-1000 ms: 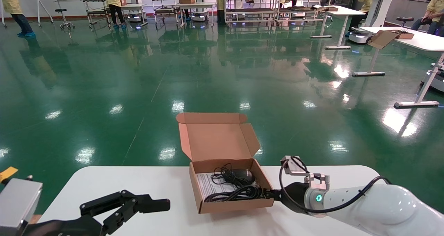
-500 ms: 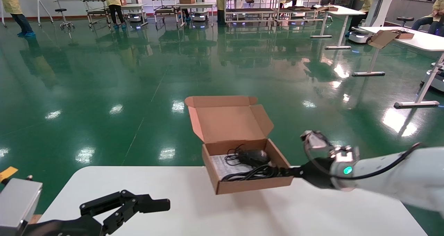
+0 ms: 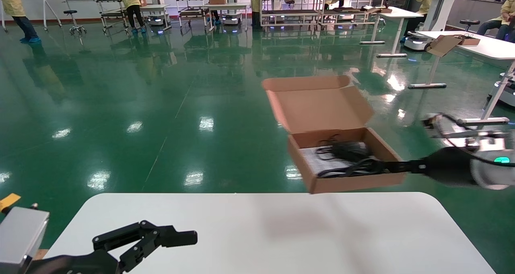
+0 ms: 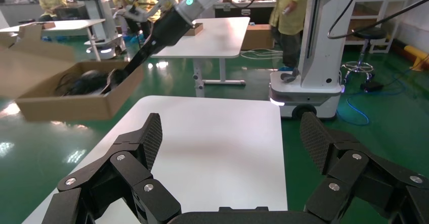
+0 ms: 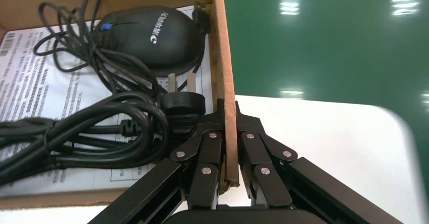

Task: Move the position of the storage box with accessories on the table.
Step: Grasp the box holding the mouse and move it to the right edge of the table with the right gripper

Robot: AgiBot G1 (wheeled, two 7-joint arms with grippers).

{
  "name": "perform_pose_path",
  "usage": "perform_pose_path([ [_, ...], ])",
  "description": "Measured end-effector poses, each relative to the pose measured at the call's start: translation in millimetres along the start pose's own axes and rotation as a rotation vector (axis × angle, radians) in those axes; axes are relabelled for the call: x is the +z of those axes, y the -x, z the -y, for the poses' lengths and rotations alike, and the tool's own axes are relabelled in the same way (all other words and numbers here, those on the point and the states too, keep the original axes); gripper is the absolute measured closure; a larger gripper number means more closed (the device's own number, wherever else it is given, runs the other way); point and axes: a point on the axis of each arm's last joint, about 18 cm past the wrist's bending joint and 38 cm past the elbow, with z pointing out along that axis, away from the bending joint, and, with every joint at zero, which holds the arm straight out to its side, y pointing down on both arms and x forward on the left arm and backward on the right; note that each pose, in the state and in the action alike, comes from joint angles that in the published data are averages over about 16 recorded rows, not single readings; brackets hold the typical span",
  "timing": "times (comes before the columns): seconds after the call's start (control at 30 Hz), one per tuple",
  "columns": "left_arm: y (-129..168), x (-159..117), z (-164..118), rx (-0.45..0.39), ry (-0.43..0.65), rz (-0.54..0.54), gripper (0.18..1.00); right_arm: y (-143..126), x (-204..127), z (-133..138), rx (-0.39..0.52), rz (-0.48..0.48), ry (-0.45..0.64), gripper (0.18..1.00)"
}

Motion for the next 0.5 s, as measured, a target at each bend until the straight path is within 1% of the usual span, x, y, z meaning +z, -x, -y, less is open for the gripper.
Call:
perform_pose_path([
  [0.2, 0.0, 0.0, 0.0, 0.0, 0.0, 0.0, 0.184, -44.4, -24.4, -7.7, 0.012, -0.081, -0.008, 0.978],
  [0.33, 0.0, 0.0, 0.0, 0.0, 0.0, 0.0, 0.184, -69.3, -35.9, -21.3, 0.022, -0.124, 0.003, 0.978],
  [0.5, 0.0, 0.0, 0.0, 0.0, 0.0, 0.0, 0.184, -93.2, -45.6, -43.0, 0.035, -0.161, 0.027, 0.978],
])
